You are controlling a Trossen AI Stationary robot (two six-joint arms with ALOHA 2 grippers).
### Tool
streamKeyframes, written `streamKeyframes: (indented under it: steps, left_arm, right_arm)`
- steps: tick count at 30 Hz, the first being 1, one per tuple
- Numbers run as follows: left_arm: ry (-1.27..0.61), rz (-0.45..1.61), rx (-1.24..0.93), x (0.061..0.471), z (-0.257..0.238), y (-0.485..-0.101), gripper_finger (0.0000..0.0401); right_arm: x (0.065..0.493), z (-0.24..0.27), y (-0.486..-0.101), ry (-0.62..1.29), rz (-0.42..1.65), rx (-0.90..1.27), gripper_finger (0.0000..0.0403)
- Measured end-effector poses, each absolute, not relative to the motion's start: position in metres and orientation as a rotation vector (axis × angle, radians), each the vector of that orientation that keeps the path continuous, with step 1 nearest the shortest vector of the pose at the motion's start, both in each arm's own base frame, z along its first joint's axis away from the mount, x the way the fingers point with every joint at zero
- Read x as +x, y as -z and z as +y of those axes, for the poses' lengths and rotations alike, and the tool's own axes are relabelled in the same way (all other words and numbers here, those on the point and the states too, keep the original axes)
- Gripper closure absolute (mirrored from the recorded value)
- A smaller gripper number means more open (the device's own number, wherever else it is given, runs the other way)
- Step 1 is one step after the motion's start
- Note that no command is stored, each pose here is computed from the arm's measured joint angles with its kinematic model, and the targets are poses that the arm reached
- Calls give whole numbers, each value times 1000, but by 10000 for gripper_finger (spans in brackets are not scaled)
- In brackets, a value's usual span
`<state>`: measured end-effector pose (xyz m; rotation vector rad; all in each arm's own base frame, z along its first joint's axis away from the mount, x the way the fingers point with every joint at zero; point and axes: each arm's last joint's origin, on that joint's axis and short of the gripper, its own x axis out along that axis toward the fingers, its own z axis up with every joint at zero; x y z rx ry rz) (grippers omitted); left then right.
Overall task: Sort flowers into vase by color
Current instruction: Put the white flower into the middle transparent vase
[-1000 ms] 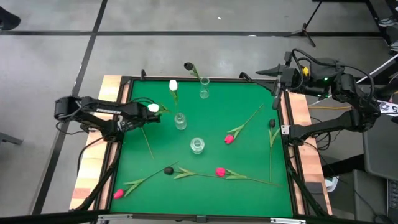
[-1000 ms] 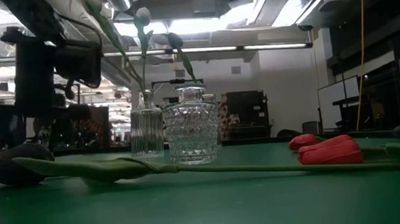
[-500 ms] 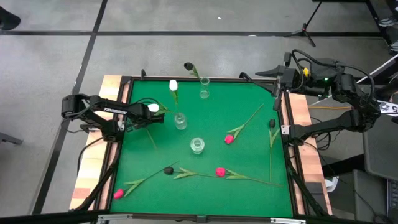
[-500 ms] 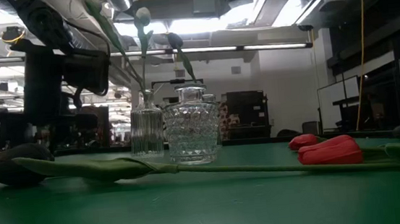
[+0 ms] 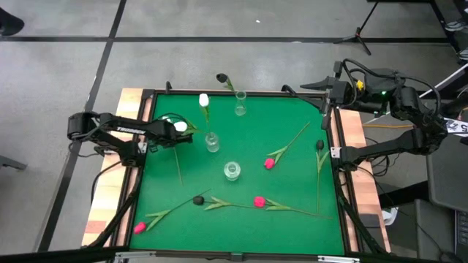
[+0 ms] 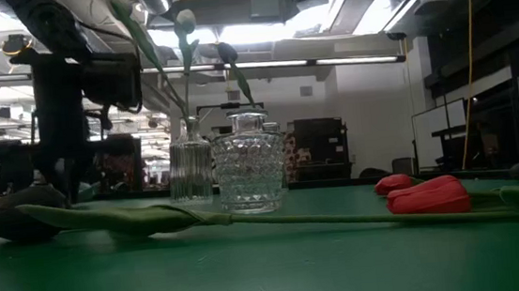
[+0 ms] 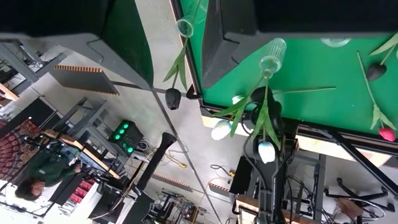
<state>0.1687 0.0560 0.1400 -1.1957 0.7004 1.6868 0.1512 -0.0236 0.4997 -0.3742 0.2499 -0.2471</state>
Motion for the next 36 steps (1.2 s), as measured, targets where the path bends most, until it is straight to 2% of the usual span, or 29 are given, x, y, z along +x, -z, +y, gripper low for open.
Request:
streamKeyframes:
  steps: [13, 21, 31, 36]
  left_arm:
    - [-1601, 333, -1095, 147, 73, -197, 393]
    - [-1533, 71, -793, 134, 77, -270, 393]
    - [-1372, -73, -393, 130, 77, -368, 396]
    - [-1254, -210, -313, 126, 72, -414, 391]
  right_arm:
    - [151, -24, -501, 256, 238, -401, 268]
    - [152, -24, -505, 262, 208, -435, 268]
    - [162, -26, -505, 267, 204, -478, 268]
    - [173, -27, -502, 263, 222, -479, 268]
